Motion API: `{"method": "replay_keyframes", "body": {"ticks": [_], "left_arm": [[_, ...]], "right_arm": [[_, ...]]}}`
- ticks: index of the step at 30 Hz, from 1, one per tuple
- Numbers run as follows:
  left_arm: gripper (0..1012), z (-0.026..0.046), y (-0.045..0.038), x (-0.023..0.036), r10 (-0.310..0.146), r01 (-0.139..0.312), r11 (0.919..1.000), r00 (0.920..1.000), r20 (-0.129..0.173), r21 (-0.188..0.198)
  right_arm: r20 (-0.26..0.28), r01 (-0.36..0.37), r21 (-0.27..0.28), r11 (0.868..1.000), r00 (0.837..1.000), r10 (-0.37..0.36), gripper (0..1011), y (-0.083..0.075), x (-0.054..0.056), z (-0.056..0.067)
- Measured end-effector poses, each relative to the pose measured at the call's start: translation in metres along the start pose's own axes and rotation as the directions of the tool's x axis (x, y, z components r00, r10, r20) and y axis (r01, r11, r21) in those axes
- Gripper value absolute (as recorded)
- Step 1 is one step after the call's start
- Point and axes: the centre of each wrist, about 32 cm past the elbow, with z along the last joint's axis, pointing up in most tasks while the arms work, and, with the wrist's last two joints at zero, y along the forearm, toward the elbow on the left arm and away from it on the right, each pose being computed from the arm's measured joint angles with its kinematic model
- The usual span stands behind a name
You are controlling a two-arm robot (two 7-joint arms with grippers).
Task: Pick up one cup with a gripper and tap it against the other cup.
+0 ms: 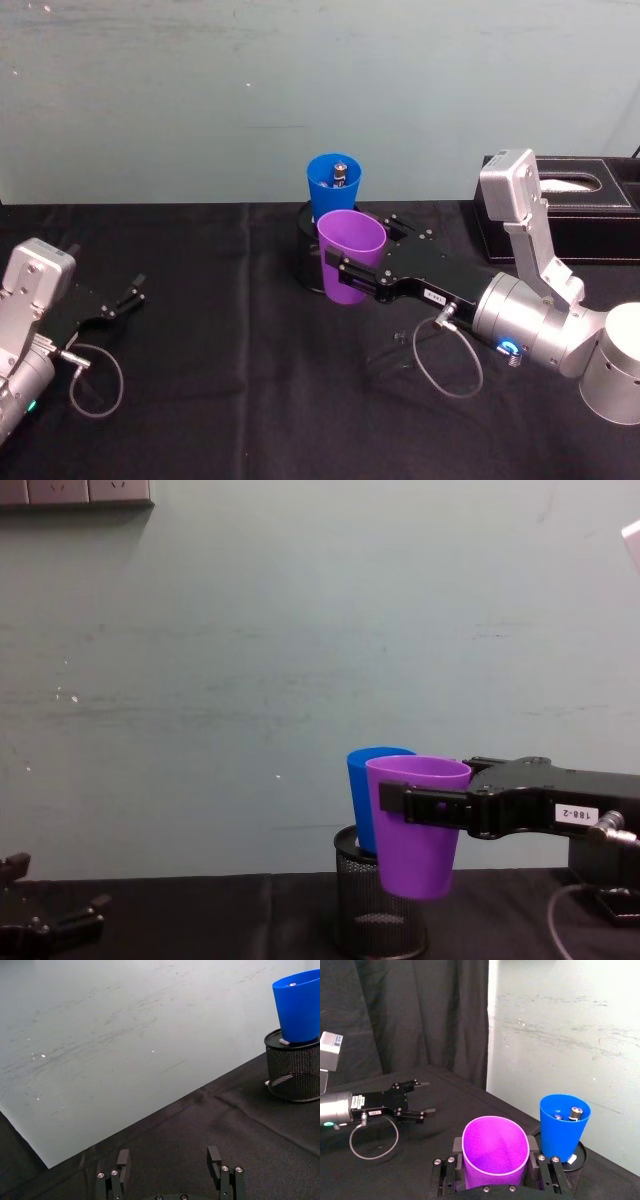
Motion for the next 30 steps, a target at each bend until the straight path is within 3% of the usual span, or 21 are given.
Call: {"method": "replay_keyframes", "body": {"ticks": [30], "left_arm": [[1000,0.0000,0.0000,0.0000,0.000,0.000,1.0000,1.0000,0.000,0.000]], "right_arm": [[0.000,0.000,0.000,1.000,1.000,0.000,734,0.0000,0.0000,0.0000]]}}
